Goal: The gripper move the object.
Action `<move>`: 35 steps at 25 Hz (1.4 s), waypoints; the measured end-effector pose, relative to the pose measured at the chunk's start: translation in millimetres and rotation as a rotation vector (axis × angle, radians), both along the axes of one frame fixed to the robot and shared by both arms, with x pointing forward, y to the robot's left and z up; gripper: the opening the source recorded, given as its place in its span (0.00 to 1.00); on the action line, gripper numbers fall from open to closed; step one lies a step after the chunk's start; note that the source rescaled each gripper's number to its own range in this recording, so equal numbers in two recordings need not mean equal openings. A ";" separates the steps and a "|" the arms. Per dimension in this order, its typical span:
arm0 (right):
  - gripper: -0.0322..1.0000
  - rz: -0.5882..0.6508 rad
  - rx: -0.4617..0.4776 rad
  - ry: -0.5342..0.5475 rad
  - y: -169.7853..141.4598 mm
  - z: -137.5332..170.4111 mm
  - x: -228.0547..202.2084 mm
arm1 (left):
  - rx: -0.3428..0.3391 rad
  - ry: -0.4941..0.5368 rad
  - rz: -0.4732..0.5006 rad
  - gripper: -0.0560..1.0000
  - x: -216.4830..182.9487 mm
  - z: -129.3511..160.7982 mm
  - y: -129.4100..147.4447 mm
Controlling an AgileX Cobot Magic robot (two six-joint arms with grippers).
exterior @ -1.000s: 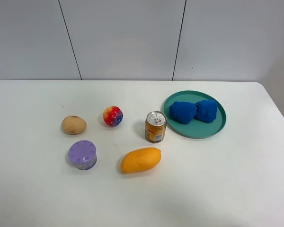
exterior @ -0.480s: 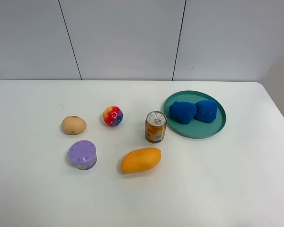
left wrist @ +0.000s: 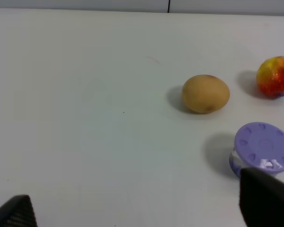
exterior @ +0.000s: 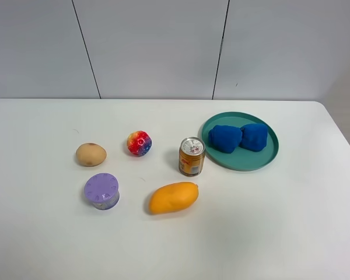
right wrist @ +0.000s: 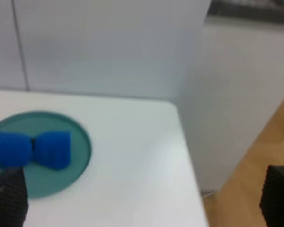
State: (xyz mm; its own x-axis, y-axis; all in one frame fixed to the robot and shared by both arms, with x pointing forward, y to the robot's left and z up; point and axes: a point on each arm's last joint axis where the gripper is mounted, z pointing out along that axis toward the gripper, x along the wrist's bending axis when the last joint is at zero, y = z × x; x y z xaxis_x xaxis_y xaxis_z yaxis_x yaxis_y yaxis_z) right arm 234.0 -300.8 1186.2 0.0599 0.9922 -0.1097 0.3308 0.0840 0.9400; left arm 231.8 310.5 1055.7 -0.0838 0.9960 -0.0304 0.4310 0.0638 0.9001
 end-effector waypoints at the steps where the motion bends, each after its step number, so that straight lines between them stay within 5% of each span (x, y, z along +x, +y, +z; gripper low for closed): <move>1: 1.00 0.021 0.025 0.009 2.7 -13.9 -2.7 | 0.000 0.000 0.000 1.00 0.0 0.0 0.0; 6: 1.00 0.021 0.076 0.051 4.6 -68.2 -7.4 | 0.000 0.000 0.000 1.00 0.0 0.0 0.0; 14: 1.00 0.032 0.139 0.093 4.4 -112.5 -7.4 | 0.001 0.000 0.000 1.00 0.0 0.0 0.0; 35: 1.00 0.106 0.107 0.144 2.9 -134.5 -0.6 | 0.000 0.000 0.000 1.00 0.0 0.0 0.0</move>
State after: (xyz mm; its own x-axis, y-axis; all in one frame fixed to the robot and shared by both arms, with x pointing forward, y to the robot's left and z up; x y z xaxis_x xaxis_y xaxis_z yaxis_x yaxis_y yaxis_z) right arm 233.4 -297.9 1051.7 -0.0537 0.9985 -0.0037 0.4571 0.0279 0.8890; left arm 231.8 310.5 1055.7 -0.0838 0.9960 -0.0304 0.4310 0.0637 0.9001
